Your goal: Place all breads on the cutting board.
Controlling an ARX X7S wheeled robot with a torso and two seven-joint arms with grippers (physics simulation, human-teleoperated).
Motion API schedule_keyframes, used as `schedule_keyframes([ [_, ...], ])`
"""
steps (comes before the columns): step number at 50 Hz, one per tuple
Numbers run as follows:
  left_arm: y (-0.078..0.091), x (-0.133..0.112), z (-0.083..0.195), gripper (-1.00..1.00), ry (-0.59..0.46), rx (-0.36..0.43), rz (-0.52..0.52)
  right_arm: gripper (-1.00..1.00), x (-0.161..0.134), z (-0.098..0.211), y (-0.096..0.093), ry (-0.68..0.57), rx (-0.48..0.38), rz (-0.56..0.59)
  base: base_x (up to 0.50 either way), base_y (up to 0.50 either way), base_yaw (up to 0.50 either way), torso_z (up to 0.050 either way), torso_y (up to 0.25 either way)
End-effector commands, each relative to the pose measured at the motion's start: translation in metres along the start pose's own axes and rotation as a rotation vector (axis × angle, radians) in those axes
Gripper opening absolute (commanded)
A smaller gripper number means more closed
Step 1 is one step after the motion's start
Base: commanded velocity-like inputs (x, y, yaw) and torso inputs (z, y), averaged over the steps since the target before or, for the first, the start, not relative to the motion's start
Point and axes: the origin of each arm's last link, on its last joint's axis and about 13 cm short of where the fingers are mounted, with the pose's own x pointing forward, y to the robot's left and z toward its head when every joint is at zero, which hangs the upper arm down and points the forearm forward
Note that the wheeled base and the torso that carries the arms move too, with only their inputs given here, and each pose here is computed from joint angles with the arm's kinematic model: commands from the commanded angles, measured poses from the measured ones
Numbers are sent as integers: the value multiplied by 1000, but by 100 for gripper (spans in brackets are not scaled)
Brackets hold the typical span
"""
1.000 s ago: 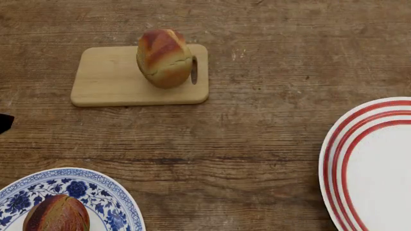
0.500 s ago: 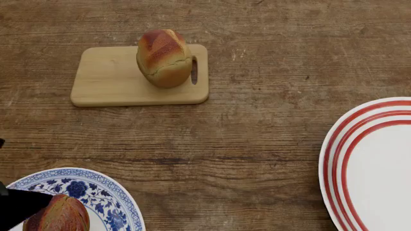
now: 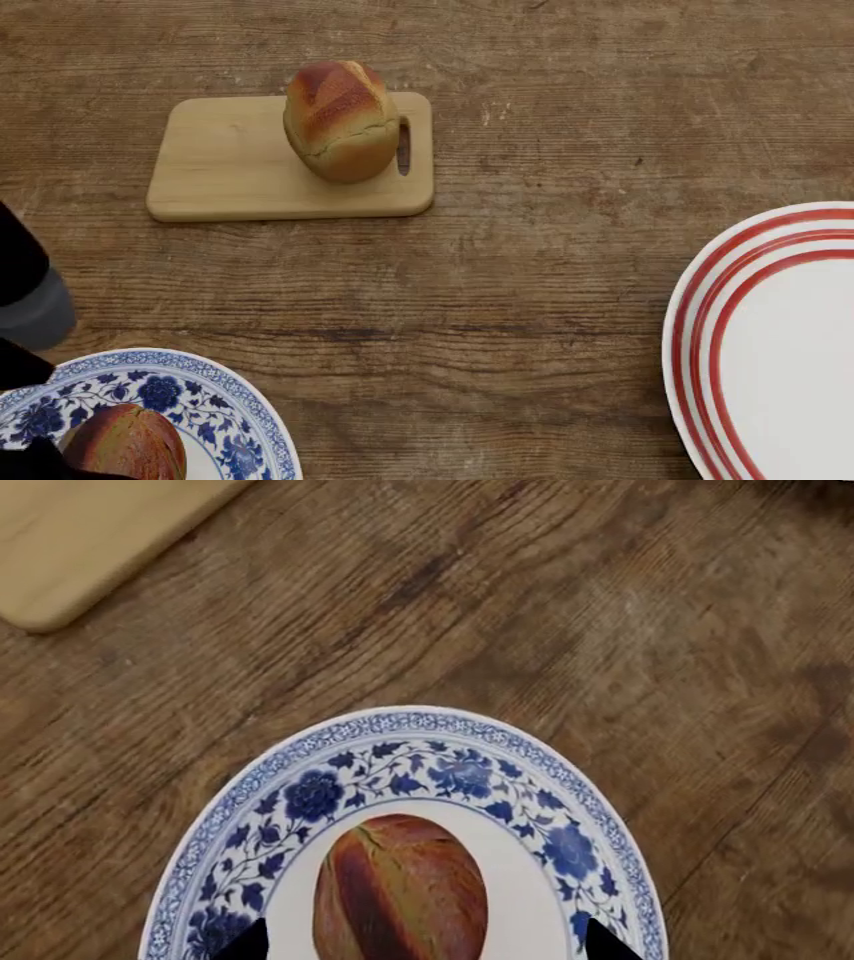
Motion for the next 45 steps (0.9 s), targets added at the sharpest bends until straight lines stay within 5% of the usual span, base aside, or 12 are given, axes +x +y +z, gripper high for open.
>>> schedule_keyframes([
  [1,1,11,-3,100,10,-2,-8,100,0,-1,1,1,-4,1,0,0,0,0,0],
  [45,8,39,-13,100,44,-44,7,100,-2,-6,2,14,7,4,0,0,0,0,0],
])
